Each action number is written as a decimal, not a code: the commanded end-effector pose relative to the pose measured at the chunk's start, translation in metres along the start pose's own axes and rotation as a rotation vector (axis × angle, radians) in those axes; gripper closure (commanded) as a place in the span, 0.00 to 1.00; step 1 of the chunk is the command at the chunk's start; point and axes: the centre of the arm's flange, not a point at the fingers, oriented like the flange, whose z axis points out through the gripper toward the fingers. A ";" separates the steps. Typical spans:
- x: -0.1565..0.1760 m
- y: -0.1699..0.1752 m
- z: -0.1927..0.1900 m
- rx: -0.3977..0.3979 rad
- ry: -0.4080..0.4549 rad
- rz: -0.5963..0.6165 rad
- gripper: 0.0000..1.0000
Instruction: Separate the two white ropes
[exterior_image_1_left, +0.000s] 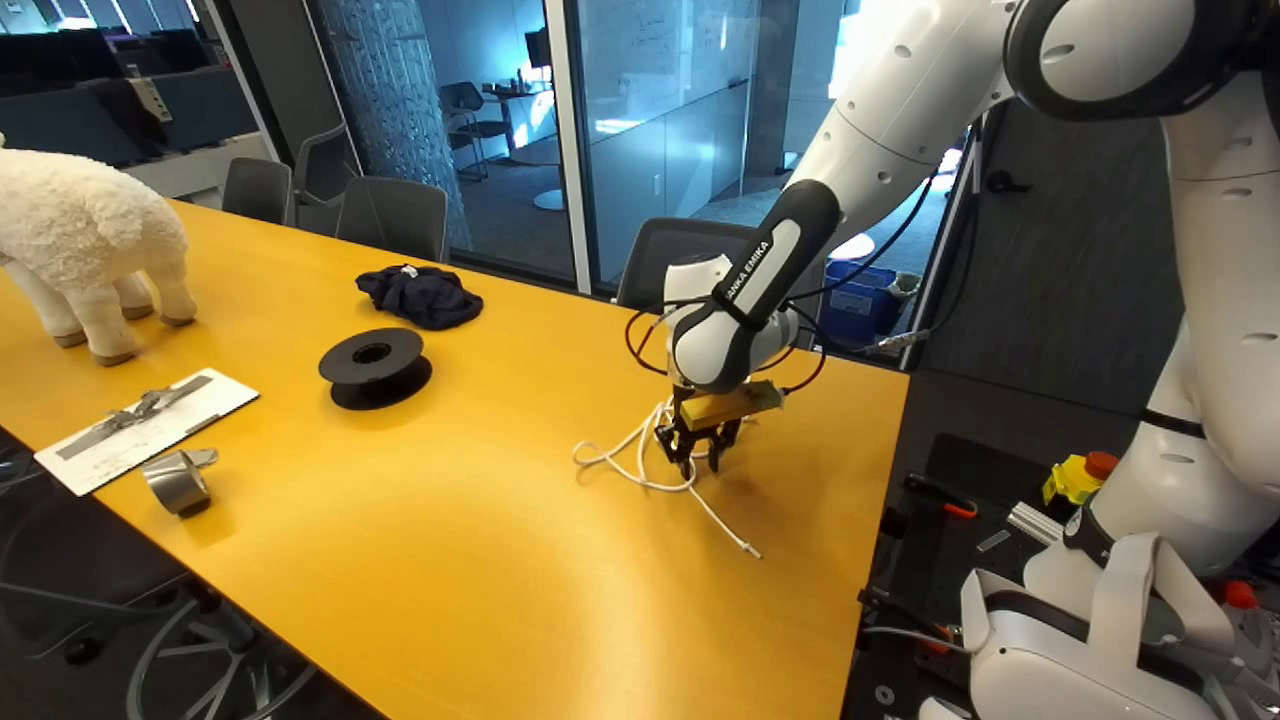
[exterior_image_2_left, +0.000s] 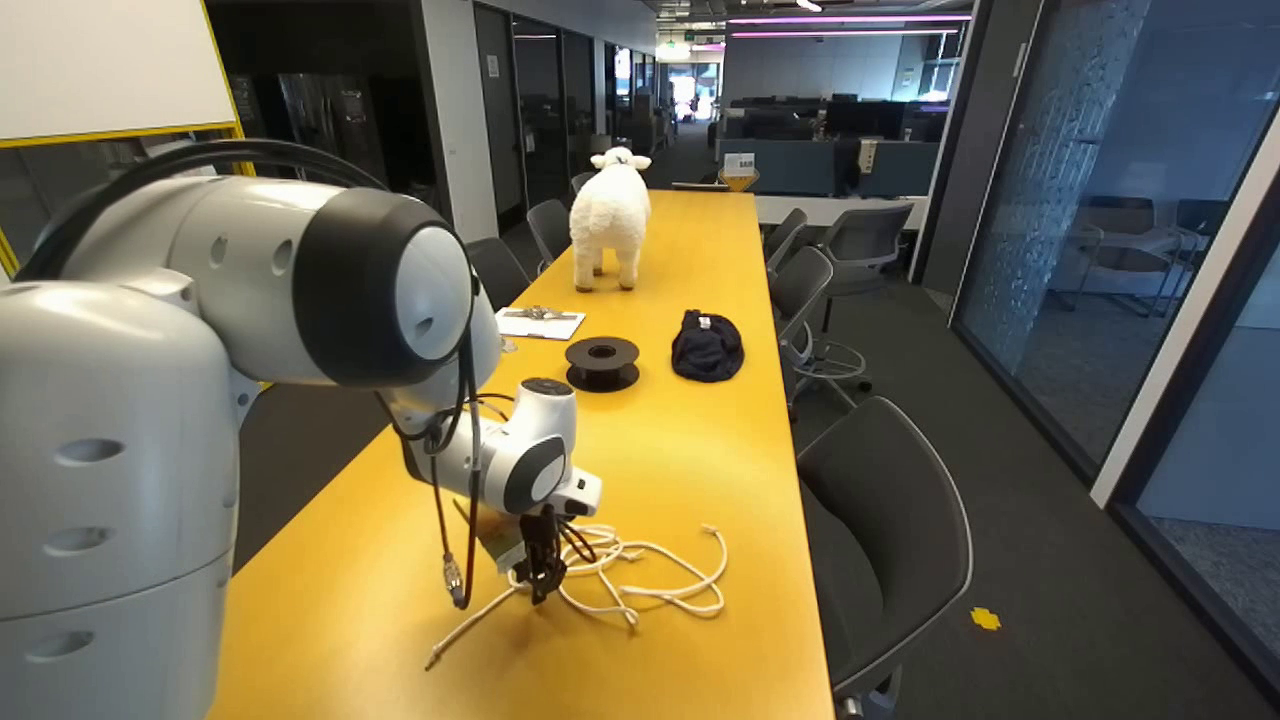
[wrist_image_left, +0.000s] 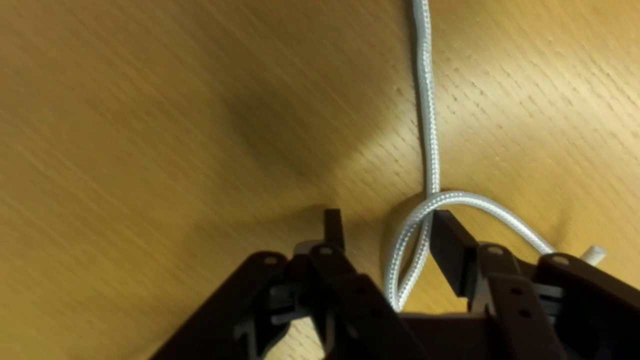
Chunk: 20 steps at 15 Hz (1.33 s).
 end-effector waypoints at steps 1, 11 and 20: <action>0.000 -0.002 -0.005 0.015 0.026 0.016 0.80; 0.003 -0.031 -0.020 0.036 0.044 -0.038 0.84; -0.016 -0.115 -0.024 0.119 0.026 -0.219 0.86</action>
